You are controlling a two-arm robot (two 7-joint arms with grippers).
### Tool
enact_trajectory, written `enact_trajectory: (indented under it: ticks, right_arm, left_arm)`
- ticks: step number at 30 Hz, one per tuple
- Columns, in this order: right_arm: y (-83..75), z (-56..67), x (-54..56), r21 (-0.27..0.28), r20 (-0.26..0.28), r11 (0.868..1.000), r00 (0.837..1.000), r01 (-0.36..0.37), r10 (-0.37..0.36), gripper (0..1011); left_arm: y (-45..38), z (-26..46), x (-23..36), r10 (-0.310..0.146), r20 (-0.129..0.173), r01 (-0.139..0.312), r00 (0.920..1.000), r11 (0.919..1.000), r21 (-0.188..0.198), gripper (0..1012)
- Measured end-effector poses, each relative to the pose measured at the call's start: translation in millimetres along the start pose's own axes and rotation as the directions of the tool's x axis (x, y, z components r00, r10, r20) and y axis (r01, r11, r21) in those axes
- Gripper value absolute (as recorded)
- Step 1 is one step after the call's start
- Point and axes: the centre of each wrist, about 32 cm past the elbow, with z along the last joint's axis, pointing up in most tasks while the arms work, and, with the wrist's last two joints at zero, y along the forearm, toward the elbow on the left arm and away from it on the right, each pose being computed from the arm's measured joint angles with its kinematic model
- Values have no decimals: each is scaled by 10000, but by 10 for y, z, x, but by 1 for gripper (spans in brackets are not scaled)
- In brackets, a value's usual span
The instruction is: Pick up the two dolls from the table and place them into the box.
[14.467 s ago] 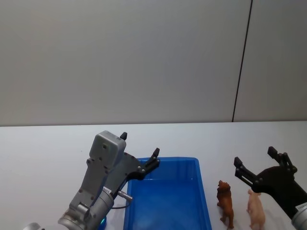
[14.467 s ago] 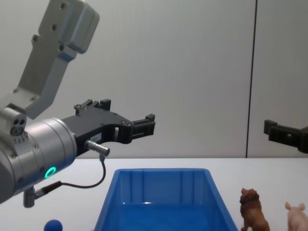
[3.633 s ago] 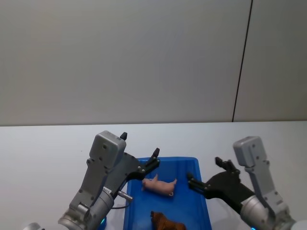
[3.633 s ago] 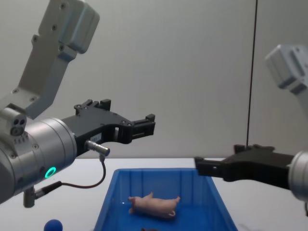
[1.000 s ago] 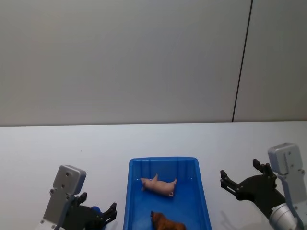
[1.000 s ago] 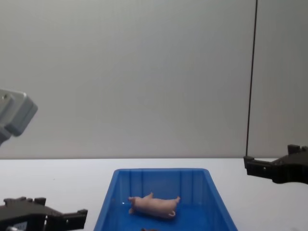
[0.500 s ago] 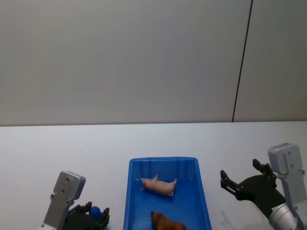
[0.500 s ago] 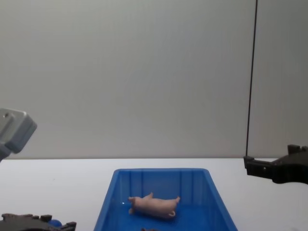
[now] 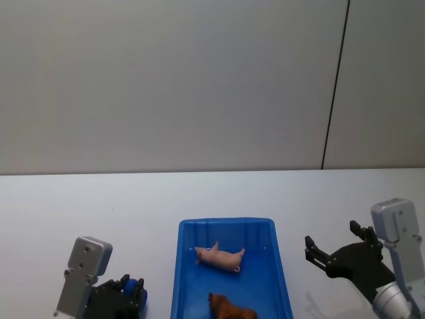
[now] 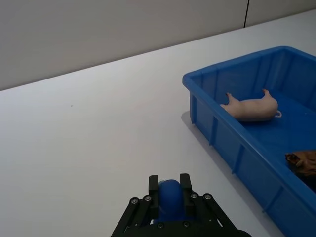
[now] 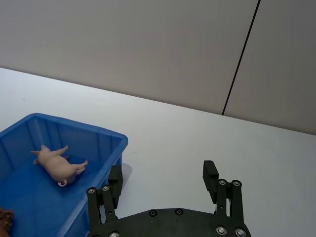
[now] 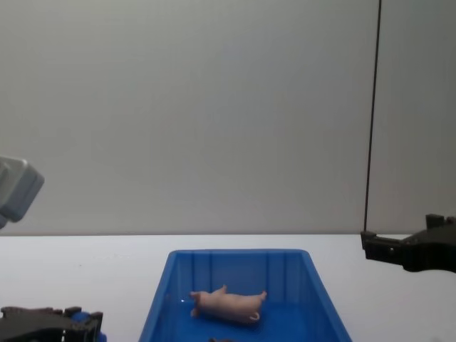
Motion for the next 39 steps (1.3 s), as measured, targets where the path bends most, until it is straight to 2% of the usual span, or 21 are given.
enact_trajectory:
  ticks: [5, 10, 13, 14, 18, 21, 24, 27, 29, 30, 31, 33, 36, 37, 39]
  right_arm:
    - [0, 0, 0, 0, 0, 10000, 10000, -1, 1, 1001]
    - [0, 0, 0, 0, 0, 10000, 10000, 0, 0, 1001]
    - [0, 0, 0, 1, 0, 10000, 10000, -1, 1, 1001]
    - [0, 0, 0, 1, 0, 10000, 10000, 0, 0, 1001]
    - [0, 0, 0, 1, 0, 10000, 10000, -1, 1, 1001]
    - [0, 0, 0, 1, 0, 10000, 10000, 0, 0, 1001]
    - [0, 0, 0, 1, 0, 10000, 10000, 0, 0, 1001]
    - [0, 0, 0, 1, 1, 10000, 10000, -1, 1, 1001]
    - [0, 0, 0, 1, 0, 10000, 10000, 0, 0, 1001]
    - [0, 0, 0, 1, 0, 10000, 10000, -1, 1, 1001]
    - [0, 0, 0, 1, 0, 10000, 10000, -1, 1, 1001]
    - [0, 0, 0, 1, 0, 10000, 10000, -1, 1, 1001]
    - [0, 0, 0, 1, 0, 10000, 10000, 0, 0, 1001]
    - [0, 0, 0, 1, 0, 10000, 10000, 0, 0, 1001]
    - [0, 0, 0, 1, 0, 10000, 10000, -1, 1, 1001]
  left_arm:
    - [-2, 9, -8, 86, 17, -85, 10000, 9991, -415, 230]
    - [-7, 78, -18, 118, 153, -101, 9998, 9947, -1024, 205]
    - [-17, 171, -24, 46, 321, 4, 9995, 9881, -1541, 190]
    - [-17, 171, -24, 46, 321, 4, 9995, 9881, -1541, 187]
    - [-37, 291, -32, -220, 561, 335, 9982, 9764, -2132, 166]
    - [-48, 344, -38, -389, 670, 538, 9970, 9698, -2378, 156]
    - [-71, 431, -51, -744, 851, 953, 9936, 9560, -2773, 132]
    - [-88, 482, -60, -991, 961, 1238, 9904, 9460, -2996, 120]
    - [-104, 524, -68, -1230, 1051, 1504, 9868, 9364, -3169, 107]
    - [-115, 551, -74, -1418, 1123, 1714, 9835, 9286, -3291, 107]
    - [-115, 551, -74, -1418, 1123, 1714, 9835, 9286, -3291, 107]
    - [-142, 608, -95, -1773, 1249, 2108, 9762, 9116, -3528, 107]
    - [-163, 637, -111, -2057, 1320, 2405, 9697, 8996, -3644, 109]
    - [-182, 659, -125, -2278, 1374, 2634, 9640, 8897, -3729, 149]
    - [-198, 677, -136, -2501, 1429, 2864, 9576, 8792, -3808, 224]
